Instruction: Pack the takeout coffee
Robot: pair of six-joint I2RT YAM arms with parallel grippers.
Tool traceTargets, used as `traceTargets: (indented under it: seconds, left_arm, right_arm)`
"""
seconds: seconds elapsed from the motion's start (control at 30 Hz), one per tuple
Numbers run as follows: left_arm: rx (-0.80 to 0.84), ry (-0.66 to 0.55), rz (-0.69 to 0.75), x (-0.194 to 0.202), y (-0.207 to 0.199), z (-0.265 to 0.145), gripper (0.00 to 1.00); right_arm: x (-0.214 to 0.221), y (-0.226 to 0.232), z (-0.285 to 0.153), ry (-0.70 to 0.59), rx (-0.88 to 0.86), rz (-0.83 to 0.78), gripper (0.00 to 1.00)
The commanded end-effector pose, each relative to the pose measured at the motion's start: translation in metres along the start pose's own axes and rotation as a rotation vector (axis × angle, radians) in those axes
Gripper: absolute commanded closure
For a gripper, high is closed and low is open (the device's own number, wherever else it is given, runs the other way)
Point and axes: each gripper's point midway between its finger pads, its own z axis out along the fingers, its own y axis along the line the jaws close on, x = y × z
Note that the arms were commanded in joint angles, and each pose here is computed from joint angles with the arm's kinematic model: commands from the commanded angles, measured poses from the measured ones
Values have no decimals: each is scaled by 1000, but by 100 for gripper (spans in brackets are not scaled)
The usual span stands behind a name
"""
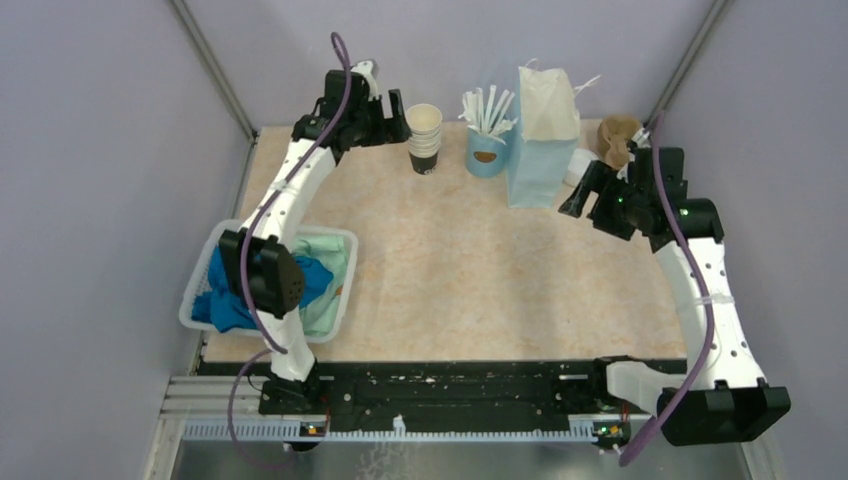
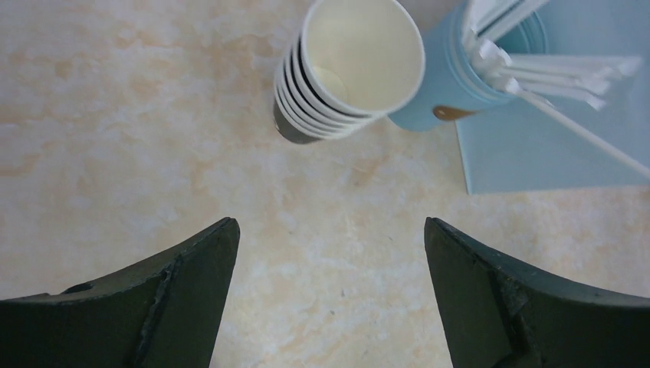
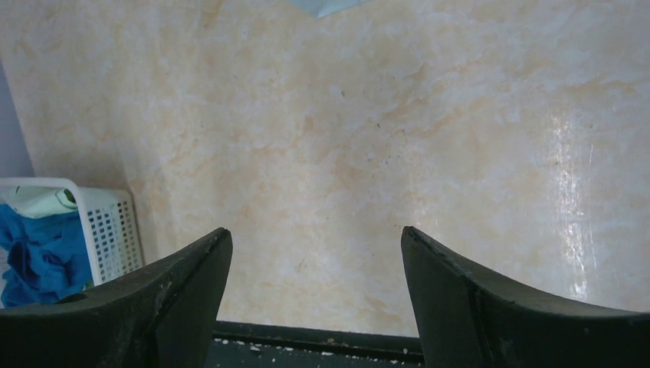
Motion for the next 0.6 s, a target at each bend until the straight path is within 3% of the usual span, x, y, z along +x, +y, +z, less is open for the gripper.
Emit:
traceTargets:
  seconds: [0.0,0.23,0.3,0.47,0.57]
  left_arm:
    - [-125,-108,39,-40,16,23,5]
    - [-201,-170,165,-56,5,73,16]
    - [-208,-184,188,-58,0,81,22]
    - [-247,-204,247,-56,-6,95,26]
    - [-260,-211,240,-57,-4,99,32]
  right_arm:
    - [6,4,-42,-55,-34,-29,19]
    - [30,-14,-62,-47,15,-71,18]
    - [35,-16,-61,-29,15,-79,18]
    - [46,-19,-59,25,15,-98,18]
    - [47,-19,-60,31,12,-114,18]
